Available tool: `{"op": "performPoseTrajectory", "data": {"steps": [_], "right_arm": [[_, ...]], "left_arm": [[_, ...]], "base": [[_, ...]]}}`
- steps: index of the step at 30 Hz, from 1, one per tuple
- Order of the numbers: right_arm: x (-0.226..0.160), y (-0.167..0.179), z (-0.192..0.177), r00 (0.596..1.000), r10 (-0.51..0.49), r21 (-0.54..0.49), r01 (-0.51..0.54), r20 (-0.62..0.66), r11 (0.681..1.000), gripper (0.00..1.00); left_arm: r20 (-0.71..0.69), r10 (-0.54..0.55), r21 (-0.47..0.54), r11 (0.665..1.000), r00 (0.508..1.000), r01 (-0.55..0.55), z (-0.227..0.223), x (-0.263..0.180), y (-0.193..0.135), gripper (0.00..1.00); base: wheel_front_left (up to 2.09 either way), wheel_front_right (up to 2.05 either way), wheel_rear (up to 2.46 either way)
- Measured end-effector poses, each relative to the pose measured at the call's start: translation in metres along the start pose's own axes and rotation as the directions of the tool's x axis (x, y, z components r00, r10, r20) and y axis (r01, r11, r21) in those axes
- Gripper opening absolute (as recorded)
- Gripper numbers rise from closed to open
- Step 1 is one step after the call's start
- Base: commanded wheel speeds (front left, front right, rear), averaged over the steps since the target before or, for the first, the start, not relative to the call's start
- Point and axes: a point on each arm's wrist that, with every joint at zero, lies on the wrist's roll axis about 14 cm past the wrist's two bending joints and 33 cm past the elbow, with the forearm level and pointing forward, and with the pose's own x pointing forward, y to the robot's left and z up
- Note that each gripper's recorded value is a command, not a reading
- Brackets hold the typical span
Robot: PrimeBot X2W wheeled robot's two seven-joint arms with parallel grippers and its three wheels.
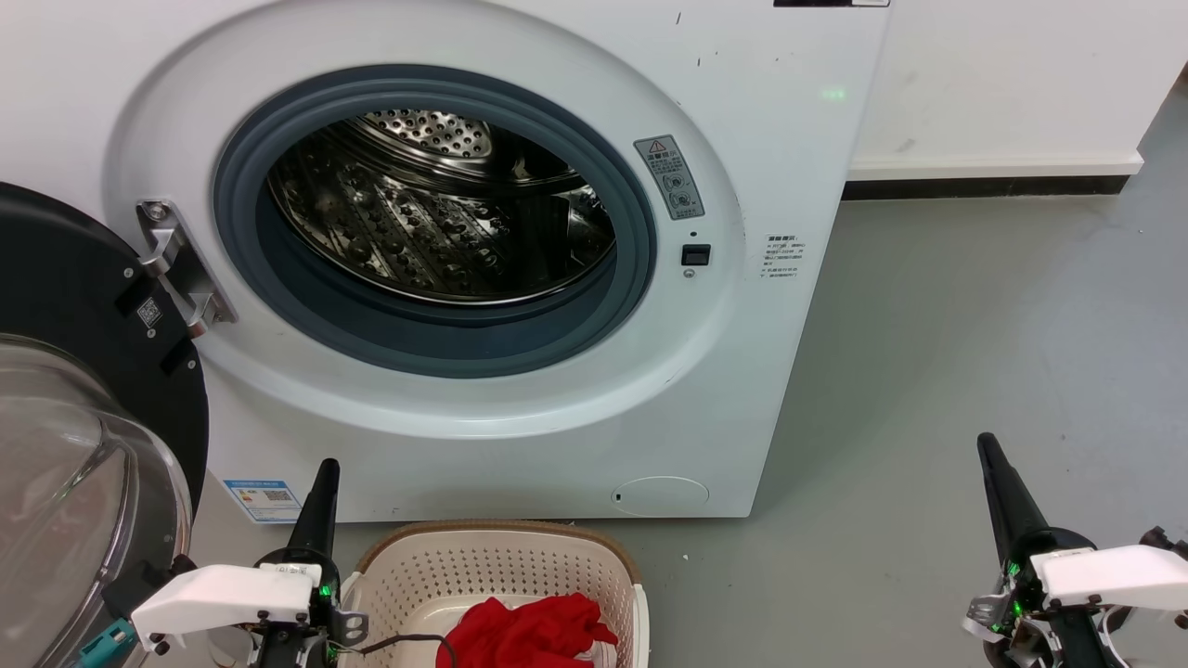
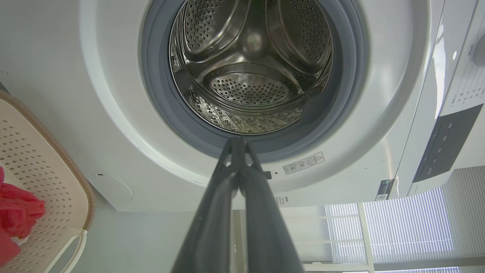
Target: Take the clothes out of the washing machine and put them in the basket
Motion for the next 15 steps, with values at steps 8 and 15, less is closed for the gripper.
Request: {"op": "performPoseTrajectory", "data": {"steps": [8, 15], "right_arm": [[0.0027, 0.0011, 0.0011, 1.0, 0.003, 0.064, -0.003, -0.001, 0.998, 0.0], [0.0045, 0.0017, 0.002, 1.0, 0.006, 0.117, -0.006, -0.003, 0.993, 0.0]], "left_arm": [[-0.002, -0.019, -0.067, 0.998, 1.0, 0.018, 0.0007, 0.0032, -0.0042, 0.0], [-0.006, -0.025, -0.122, 0.992, 1.0, 0.024, 0.0007, 0.004, -0.0046, 0.0]], "base": [[0.0, 0.0, 0.0], [0.0, 0.0, 0.0]]}}
